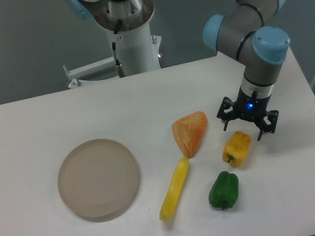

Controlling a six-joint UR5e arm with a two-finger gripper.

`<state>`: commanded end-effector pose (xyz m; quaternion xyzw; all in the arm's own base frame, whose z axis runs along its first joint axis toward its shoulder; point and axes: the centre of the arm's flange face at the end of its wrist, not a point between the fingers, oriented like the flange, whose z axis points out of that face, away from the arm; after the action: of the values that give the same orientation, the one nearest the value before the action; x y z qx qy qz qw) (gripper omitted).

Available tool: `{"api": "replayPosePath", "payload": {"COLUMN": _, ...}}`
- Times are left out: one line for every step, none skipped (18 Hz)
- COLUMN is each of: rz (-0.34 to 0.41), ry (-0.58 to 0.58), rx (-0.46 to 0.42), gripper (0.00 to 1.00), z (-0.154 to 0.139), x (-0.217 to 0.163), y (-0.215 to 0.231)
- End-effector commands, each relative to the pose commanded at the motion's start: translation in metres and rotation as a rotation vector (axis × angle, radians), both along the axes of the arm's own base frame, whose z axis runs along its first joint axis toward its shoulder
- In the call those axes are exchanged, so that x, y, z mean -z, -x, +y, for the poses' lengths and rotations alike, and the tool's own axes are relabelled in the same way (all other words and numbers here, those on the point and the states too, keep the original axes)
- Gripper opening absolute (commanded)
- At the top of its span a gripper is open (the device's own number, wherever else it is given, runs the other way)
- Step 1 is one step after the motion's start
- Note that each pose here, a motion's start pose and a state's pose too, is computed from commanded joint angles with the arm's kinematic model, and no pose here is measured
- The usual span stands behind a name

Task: Pick up the yellow pepper from the table
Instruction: 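Lower the open gripper down over the yellow bell pepper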

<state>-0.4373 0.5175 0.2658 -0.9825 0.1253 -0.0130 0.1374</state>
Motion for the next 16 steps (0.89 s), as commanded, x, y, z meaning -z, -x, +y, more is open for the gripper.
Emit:
{"api": "replayPosePath", "payload": {"rz": 0.008, "ry": -0.006, "rx": -0.003, "gripper": 1.0, "z": 0.001, "x": -0.001, "y": 0.001}}
{"api": "replayPosePath", "payload": {"rz": 0.01, "ry": -0.008, "rx": -0.003, "gripper": 1.0, "z": 0.002, "x": -0.002, "y": 0.001}}
{"api": "replayPosePath", "payload": {"rz": 0.011, "ry": -0.009, "rx": -0.003, "gripper": 1.0, "z": 0.002, "x": -0.002, "y": 0.001}}
{"api": "replayPosePath", "payload": {"rz": 0.014, "ry": -0.011, "rx": -0.004, "gripper": 1.0, "z": 0.002, "x": -0.003, "y": 0.003}}
{"api": "replayPosePath", "payload": {"rz": 0.013, "ry": -0.008, "rx": -0.003, "gripper": 1.0, "z": 0.002, "x": -0.001, "y": 0.003}}
{"api": "replayPosePath", "payload": {"rz": 0.009, "ry": -0.004, "rx": -0.005, "gripper": 1.0, "z": 0.002, "x": 0.002, "y": 0.003}}
{"api": "replayPosePath", "payload": {"rz": 0.009, "ry": -0.004, "rx": -0.006, "gripper": 1.0, "z": 0.001, "x": 0.003, "y": 0.002}}
{"api": "replayPosePath", "payload": {"rz": 0.009, "ry": -0.002, "rx": -0.005, "gripper": 1.0, "z": 0.002, "x": 0.003, "y": 0.001}}
{"api": "replayPosePath", "payload": {"rz": 0.01, "ry": -0.002, "rx": -0.005, "gripper": 1.0, "z": 0.002, "x": 0.005, "y": 0.001}}
{"api": "replayPosePath", "payload": {"rz": 0.006, "ry": 0.0, "rx": -0.003, "gripper": 1.0, "z": 0.003, "x": 0.008, "y": -0.001}}
{"api": "replayPosePath", "payload": {"rz": 0.006, "ry": 0.0, "rx": 0.004, "gripper": 1.0, "z": 0.006, "x": 0.008, "y": -0.005}}
{"api": "replayPosePath", "payload": {"rz": 0.005, "ry": 0.0, "rx": 0.006, "gripper": 1.0, "z": 0.007, "x": 0.008, "y": -0.006}}
{"api": "replayPosePath", "payload": {"rz": 0.003, "ry": 0.001, "rx": -0.001, "gripper": 1.0, "z": 0.007, "x": 0.008, "y": -0.006}}
{"api": "replayPosePath", "payload": {"rz": 0.006, "ry": -0.002, "rx": -0.004, "gripper": 1.0, "z": 0.008, "x": 0.007, "y": -0.006}}
{"api": "replayPosePath", "payload": {"rz": 0.016, "ry": -0.007, "rx": -0.003, "gripper": 1.0, "z": 0.008, "x": 0.007, "y": -0.005}}
{"api": "replayPosePath", "payload": {"rz": 0.025, "ry": -0.014, "rx": 0.0, "gripper": 0.94, "z": 0.009, "x": 0.007, "y": -0.004}}
